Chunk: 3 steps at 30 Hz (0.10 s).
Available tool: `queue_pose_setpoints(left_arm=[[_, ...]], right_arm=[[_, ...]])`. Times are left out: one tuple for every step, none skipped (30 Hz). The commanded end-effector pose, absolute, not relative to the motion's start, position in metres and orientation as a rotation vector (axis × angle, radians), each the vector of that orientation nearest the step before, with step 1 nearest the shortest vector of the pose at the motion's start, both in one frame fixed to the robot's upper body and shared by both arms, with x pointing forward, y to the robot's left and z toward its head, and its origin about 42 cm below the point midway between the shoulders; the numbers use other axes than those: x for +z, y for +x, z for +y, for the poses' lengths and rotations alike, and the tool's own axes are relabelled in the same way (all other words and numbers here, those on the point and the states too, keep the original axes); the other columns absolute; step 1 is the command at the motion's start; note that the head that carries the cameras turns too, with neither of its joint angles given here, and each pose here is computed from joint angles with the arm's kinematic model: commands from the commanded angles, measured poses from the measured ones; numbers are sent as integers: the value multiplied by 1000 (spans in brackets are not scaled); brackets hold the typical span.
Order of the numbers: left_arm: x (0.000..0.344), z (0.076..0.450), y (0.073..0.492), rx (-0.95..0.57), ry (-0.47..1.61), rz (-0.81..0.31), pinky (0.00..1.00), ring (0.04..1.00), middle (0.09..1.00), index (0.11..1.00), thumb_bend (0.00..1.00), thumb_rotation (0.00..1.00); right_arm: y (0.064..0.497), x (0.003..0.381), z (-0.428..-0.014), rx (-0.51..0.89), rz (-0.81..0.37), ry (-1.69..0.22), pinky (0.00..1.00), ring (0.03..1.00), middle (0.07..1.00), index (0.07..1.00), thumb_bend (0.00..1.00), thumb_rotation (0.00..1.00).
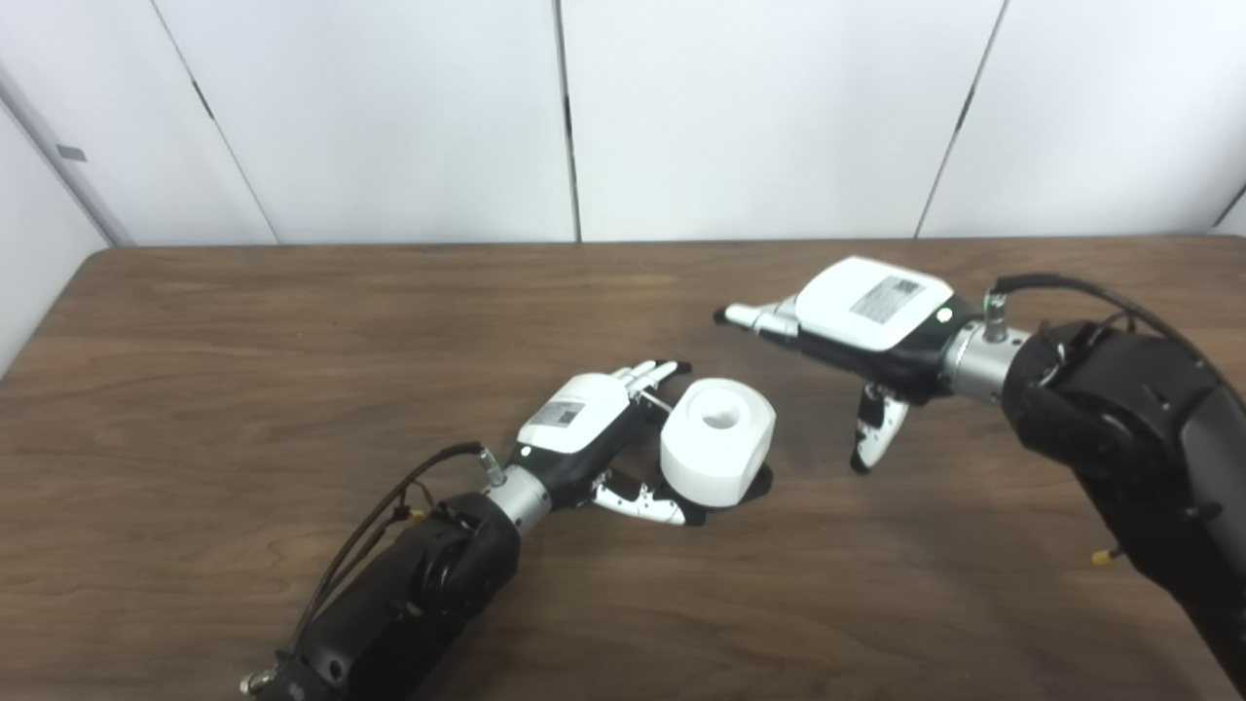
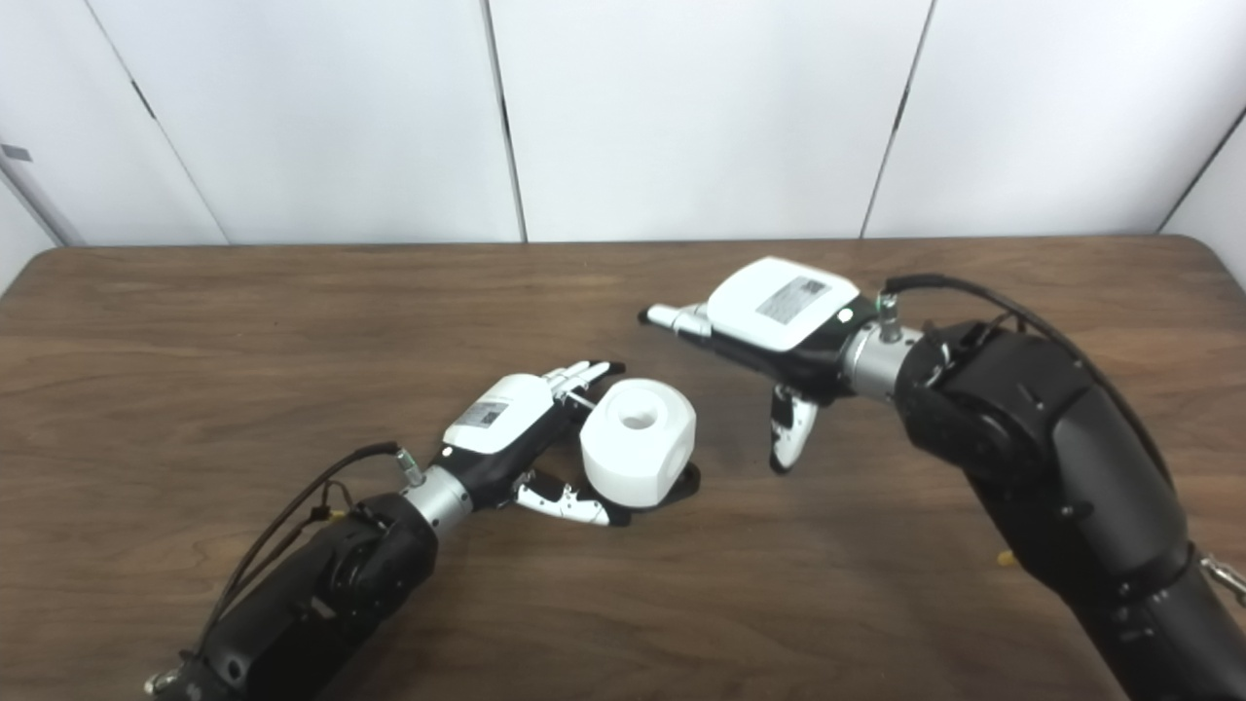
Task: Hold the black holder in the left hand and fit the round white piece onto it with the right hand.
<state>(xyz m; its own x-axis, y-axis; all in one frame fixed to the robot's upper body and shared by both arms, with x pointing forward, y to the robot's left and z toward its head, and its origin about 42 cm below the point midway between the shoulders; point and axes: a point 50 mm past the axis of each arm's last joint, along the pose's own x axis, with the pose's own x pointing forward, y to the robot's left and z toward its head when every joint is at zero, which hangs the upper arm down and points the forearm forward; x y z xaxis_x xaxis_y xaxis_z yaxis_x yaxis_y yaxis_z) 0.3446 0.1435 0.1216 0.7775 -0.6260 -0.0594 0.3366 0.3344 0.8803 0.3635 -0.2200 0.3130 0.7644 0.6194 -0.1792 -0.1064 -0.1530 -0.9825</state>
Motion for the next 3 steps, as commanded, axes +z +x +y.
queue_pose_setpoints(left_arm=[[77, 151, 320, -820, 1131, -150, 935, 976, 971, 486, 524, 69], [77, 152, 321, -818, 1129, -149, 933, 975, 971, 486, 524, 69], [77, 153, 321, -817, 1127, -148, 932, 974, 970, 487, 524, 69]], right_arm=[[367, 333, -226, 527, -515, -1513, 608, 733, 782, 819, 853, 61], [366, 331, -230, 480, -517, -1458, 573, 713, 761, 784, 817, 54], [365, 328, -233, 431, -517, -1400, 541, 688, 745, 758, 780, 67]])
